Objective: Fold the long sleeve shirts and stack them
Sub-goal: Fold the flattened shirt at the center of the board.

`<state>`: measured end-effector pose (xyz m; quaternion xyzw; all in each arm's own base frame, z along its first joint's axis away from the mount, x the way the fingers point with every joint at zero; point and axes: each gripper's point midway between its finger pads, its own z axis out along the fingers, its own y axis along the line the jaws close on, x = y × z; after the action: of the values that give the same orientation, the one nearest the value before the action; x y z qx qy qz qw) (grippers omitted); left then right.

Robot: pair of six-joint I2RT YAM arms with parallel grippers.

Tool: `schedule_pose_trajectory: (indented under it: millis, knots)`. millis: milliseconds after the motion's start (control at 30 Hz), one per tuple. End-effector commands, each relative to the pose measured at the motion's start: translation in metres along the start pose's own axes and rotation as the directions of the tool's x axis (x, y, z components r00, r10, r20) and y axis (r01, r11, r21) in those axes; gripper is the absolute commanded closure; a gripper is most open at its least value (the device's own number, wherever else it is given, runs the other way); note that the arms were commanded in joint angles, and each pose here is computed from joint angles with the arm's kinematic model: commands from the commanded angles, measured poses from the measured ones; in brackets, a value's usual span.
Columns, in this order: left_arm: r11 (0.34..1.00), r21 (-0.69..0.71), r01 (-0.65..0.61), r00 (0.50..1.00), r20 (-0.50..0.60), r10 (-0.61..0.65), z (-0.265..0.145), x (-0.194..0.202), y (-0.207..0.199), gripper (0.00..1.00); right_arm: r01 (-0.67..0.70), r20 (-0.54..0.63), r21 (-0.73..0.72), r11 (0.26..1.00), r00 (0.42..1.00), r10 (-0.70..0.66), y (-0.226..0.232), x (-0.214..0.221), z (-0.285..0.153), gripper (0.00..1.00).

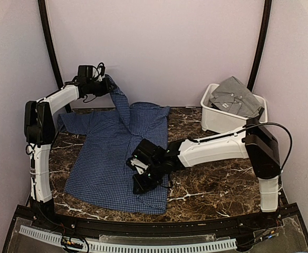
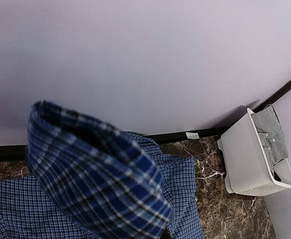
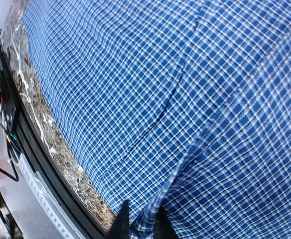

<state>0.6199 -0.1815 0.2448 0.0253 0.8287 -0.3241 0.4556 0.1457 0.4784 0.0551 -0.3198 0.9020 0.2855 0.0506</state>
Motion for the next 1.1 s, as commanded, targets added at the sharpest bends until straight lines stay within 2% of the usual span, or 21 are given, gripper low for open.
schedule_pose_trajectory:
  millis: [0, 133, 233, 433, 633, 833, 900, 1067]
  knots:
    - [0.995, 0.081, -0.057, 0.998, 0.011, 0.057, -0.016, -0.009, -0.025, 0.98, 0.034, 0.069, -0.037, 0.999, 0.997, -0.031, 0.004, -0.019, -0.015, 0.75]
    - [0.985, 0.163, -0.058, 0.998, -0.018, 0.062, -0.019, 0.001, -0.040, 0.97, 0.036, 0.206, -0.056, 0.998, 0.978, -0.024, -0.005, -0.058, -0.055, 0.46]
    - [0.975, 0.210, -0.066, 0.996, -0.045, 0.077, -0.021, 0.015, -0.052, 0.96, 0.011, 0.319, -0.031, 0.999, 0.948, 0.000, -0.022, -0.088, -0.092, 0.37]
    - [0.943, 0.319, -0.092, 0.984, -0.117, 0.135, -0.031, 0.047, -0.090, 0.93, -0.137, 0.494, 0.028, 0.990, 0.863, 0.105, -0.091, -0.118, -0.155, 0.35]
    - [0.917, 0.392, -0.080, 0.949, -0.250, 0.189, -0.041, 0.106, -0.122, 0.92, -0.234, 0.560, 0.095, 0.968, 0.816, 0.143, -0.142, -0.112, -0.180, 0.35]
    - [0.901, 0.431, -0.041, 0.872, -0.425, 0.243, -0.060, 0.189, -0.156, 0.92, -0.263, 0.555, 0.129, 0.956, 0.818, 0.150, -0.160, -0.099, -0.177, 0.34]
    - [0.908, 0.417, -0.030, 0.828, -0.499, 0.257, -0.069, 0.223, -0.158, 0.92, -0.268, 0.547, 0.133, 0.954, 0.823, 0.155, -0.163, -0.095, -0.173, 0.34]
    - [0.922, 0.385, -0.046, 0.733, -0.614, 0.293, -0.093, 0.272, -0.159, 0.92, -0.284, 0.524, 0.162, 0.945, 0.836, 0.161, -0.173, -0.088, -0.164, 0.33]
